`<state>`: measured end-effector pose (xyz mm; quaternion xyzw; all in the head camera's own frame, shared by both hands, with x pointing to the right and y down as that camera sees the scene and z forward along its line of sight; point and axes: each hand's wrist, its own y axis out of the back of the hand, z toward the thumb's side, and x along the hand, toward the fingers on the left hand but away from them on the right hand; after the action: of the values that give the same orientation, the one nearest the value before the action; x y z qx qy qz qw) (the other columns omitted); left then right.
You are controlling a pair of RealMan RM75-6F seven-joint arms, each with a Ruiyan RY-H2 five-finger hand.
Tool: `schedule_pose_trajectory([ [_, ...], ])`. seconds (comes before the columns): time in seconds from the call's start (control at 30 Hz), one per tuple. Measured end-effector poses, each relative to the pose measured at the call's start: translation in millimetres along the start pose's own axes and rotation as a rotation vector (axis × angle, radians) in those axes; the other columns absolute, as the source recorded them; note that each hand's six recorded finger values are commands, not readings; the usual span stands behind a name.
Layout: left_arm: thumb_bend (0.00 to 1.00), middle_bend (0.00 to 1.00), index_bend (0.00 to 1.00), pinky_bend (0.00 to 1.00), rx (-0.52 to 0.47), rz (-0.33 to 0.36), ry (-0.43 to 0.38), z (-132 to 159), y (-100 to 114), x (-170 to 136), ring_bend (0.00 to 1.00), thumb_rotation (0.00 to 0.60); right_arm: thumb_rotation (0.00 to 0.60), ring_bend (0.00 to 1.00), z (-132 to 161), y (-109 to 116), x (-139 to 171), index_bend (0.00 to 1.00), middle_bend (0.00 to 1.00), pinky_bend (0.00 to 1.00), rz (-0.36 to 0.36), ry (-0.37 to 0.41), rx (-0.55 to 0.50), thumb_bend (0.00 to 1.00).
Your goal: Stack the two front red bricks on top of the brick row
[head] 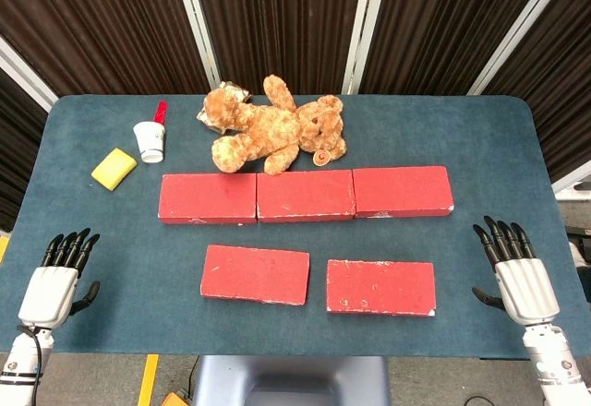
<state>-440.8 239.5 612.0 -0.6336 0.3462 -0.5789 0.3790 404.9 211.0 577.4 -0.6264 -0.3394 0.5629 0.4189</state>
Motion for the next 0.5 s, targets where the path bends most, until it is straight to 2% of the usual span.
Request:
schedule_pose_trajectory([
  [0.13, 0.36, 0.0, 0.0, 0.04, -0.025, -0.002, -0.025, 5, 1, -1, 0.0, 0.6, 0.6, 0.0, 2, -2, 1, 0.0, 0.0, 0.0, 0.01, 0.008, 0.0, 0.12],
  [0.27, 0.33, 0.0, 0.0, 0.02, -0.09, -0.009, -0.105, 22, 1, -1, 0.0, 0.6, 0.6, 0.0, 7, -3, 4, 0.0, 0.0, 0.0, 0.024, 0.03, -0.005, 0.12],
  [0.37, 0.32, 0.0, 0.0, 0.0, -0.157, -0.018, -0.228, 49, 4, 2, 0.0, 0.6, 0.6, 0.0, 11, -4, 6, 0.0, 0.0, 0.0, 0.036, 0.051, -0.011, 0.12],
  [0.5, 0.32, 0.0, 0.0, 0.0, -0.22, -0.067, -0.438, 99, 4, 16, 0.0, 0.6, 0.6, 0.0, 14, -4, 10, 0.0, 0.0, 0.0, 0.048, 0.07, -0.025, 0.12],
])
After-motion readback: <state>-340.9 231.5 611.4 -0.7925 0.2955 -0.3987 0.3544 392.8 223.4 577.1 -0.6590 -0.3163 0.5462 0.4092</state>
